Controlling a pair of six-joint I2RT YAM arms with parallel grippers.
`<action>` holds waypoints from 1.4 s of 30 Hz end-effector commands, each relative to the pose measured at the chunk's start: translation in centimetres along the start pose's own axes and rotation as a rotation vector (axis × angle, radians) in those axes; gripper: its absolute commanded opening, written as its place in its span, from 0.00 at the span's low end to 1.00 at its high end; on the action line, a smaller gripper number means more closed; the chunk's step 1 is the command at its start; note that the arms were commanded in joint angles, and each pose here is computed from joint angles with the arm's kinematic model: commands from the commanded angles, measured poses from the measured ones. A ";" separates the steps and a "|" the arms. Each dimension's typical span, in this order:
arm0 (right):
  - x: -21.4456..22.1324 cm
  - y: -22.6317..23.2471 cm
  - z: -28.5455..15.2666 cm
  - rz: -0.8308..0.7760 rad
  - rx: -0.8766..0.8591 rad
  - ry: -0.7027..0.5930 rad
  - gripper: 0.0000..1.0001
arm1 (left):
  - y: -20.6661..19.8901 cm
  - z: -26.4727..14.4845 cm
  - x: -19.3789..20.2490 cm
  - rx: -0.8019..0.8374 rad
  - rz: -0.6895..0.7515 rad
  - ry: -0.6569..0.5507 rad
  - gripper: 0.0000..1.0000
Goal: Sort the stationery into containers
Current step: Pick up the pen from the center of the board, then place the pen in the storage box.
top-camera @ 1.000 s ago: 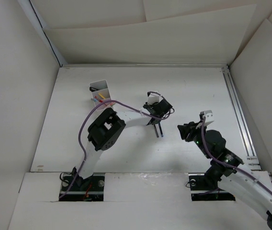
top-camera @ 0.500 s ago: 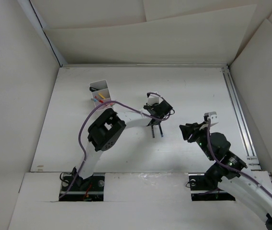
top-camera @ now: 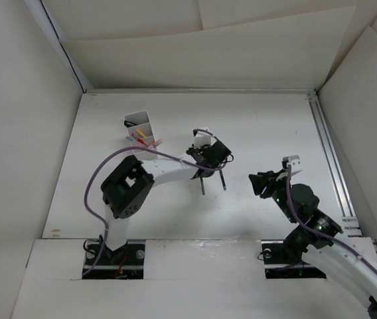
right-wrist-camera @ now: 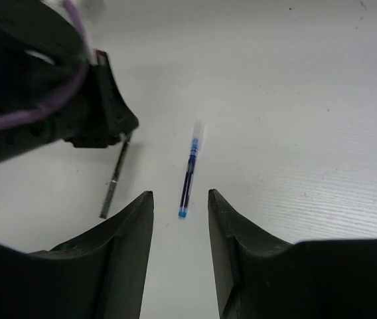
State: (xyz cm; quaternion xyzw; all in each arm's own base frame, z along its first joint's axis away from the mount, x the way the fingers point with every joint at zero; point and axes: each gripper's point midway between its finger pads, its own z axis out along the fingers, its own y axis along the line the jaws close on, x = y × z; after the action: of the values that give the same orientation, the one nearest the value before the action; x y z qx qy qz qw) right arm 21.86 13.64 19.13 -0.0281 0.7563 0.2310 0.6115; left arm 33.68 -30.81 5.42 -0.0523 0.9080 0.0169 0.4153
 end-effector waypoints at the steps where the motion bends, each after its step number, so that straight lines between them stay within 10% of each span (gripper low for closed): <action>1: -1.4 0.7 0.0 0.010 -0.027 -0.035 0.44 | 3.4 -5.9 -9.0 -0.003 -0.177 -0.200 0.00; 16: -2.1 16.2 0.2 0.017 -0.822 0.094 0.97 | 8.2 -14.8 -13.3 0.260 -0.436 -0.311 0.00; 42: 0.5 23.4 3.7 0.243 -1.077 0.215 0.64 | 7.1 -18.4 -8.2 0.669 -0.563 -0.212 0.00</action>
State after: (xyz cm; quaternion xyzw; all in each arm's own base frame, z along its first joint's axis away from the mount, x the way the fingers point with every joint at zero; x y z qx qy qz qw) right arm 18.21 34.90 21.12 -0.2569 0.6581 0.5983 0.3780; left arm 24.64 -23.91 21.62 -0.1511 0.7946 -0.3399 0.4798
